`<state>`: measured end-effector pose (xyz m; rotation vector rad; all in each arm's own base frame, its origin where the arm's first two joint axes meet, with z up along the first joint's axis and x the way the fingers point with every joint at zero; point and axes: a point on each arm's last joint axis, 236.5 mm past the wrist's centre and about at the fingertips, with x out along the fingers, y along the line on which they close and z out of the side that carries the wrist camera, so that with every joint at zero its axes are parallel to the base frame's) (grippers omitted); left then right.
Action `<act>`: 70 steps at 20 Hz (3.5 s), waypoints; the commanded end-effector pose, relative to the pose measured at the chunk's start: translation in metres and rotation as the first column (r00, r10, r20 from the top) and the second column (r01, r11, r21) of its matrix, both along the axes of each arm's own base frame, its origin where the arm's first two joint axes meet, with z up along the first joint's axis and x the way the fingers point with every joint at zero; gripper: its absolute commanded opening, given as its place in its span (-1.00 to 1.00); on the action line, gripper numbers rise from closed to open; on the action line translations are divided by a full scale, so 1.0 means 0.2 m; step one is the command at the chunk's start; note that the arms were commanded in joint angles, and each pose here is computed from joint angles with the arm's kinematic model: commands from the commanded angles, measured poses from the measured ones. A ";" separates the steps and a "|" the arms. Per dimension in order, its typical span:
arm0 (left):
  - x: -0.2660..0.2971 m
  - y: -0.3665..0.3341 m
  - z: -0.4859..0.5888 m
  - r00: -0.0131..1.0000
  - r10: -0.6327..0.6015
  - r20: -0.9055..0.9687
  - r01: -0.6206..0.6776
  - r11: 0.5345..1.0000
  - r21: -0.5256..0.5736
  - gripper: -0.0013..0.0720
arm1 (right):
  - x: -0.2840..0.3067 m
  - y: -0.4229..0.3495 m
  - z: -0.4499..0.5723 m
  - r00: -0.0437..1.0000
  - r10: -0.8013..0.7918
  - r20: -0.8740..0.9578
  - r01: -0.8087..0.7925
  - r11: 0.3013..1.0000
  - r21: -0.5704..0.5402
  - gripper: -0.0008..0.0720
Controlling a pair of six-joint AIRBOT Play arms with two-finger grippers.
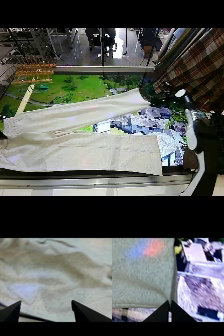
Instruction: Fold the clothes and pants, and hang the long-sleeved shirts on hangers.
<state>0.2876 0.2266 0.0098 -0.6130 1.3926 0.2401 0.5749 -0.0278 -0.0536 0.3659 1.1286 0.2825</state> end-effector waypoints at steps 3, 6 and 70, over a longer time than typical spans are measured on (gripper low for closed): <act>-0.24 0.22 -0.09 0.968 0.175 -0.178 -0.147 0.976 0.161 0.86 | -0.68 -0.10 0.01 0.939 -0.018 -0.344 0.016 1.000 -0.010 -0.86; -0.28 0.16 -0.20 0.963 0.173 -0.206 -0.149 0.981 0.126 0.86 | -0.95 0.01 0.06 0.898 0.045 -0.437 -0.028 0.999 0.044 0.38; 0.23 0.21 0.20 0.921 0.218 0.323 -0.178 0.973 -0.149 -0.88 | -1.54 0.05 0.37 0.953 -0.124 -0.276 0.169 0.975 0.146 -0.90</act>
